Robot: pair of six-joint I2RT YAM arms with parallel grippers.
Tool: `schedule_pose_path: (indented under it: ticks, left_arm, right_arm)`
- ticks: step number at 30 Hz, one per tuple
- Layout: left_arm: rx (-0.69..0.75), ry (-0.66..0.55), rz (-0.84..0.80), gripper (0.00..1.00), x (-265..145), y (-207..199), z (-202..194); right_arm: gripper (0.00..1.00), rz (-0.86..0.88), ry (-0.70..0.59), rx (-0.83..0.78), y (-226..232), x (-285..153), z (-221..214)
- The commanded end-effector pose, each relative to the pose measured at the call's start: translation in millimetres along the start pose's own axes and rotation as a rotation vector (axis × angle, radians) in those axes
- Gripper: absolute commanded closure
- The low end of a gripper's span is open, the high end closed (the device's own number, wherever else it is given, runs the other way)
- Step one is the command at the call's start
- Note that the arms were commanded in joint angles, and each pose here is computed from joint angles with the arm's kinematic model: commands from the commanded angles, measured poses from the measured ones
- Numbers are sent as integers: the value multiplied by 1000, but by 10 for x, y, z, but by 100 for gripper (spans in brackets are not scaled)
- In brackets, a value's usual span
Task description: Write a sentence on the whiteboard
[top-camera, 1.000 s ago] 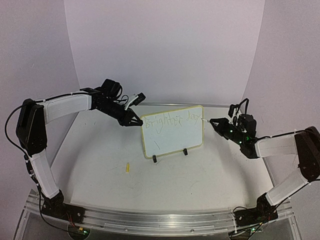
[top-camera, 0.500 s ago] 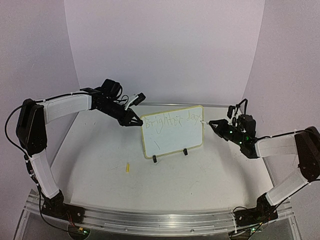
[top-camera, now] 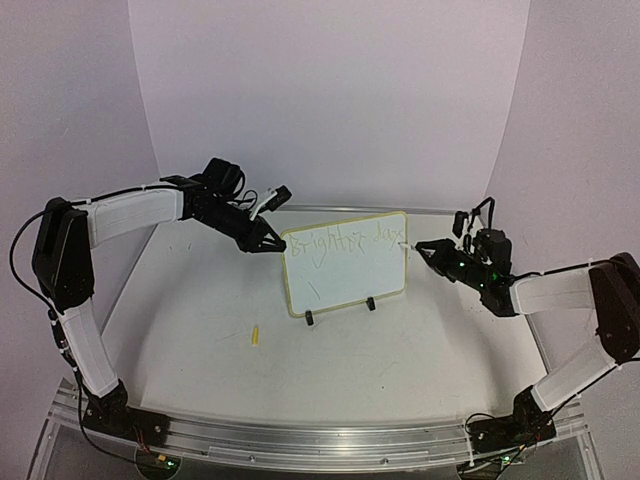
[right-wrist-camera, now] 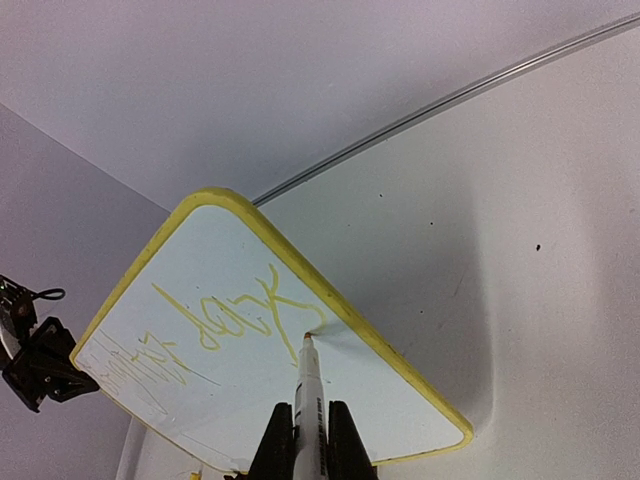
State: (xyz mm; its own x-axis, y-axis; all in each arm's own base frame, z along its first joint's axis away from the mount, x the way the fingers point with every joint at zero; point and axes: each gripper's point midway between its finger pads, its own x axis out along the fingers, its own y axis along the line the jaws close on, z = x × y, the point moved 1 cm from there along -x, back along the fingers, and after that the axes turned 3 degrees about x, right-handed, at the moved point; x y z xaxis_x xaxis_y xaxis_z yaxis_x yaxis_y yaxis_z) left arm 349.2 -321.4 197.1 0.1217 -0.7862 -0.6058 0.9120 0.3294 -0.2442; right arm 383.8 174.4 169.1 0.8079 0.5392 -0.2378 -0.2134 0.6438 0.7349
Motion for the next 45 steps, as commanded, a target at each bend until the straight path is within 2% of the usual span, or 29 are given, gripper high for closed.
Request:
schedule_pose_path:
  ticks: [1, 5, 9, 20, 29, 34, 45]
  left_arm:
    - [56, -18, 24, 100, -46, 4, 85]
    - [54, -15, 25, 100, -41, 9, 73]
    - [52, -12, 23, 100, -35, 7, 60]
    - [51, -15, 18, 100, -45, -10, 65]
    - [54, -17, 22, 100, -65, -20, 73]
    - [57, -18, 23, 100, -68, -23, 80]
    - [57, -18, 25, 100, -70, -17, 80]
  right_arm:
    - [100, 106, -54, -44, 308, -92, 194]
    - [100, 181, -41, -68, 504, -232, 196]
    - [100, 262, 26, -102, 759, -279, 64]
    - [100, 308, 201, -272, 1477, 30, -960]
    - [100, 317, 275, -318, 1662, 438, -1694]
    - [100, 305, 199, -261, 1607, 543, -1681]
    - [100, 281, 155, -236, 1564, 674, -1668]
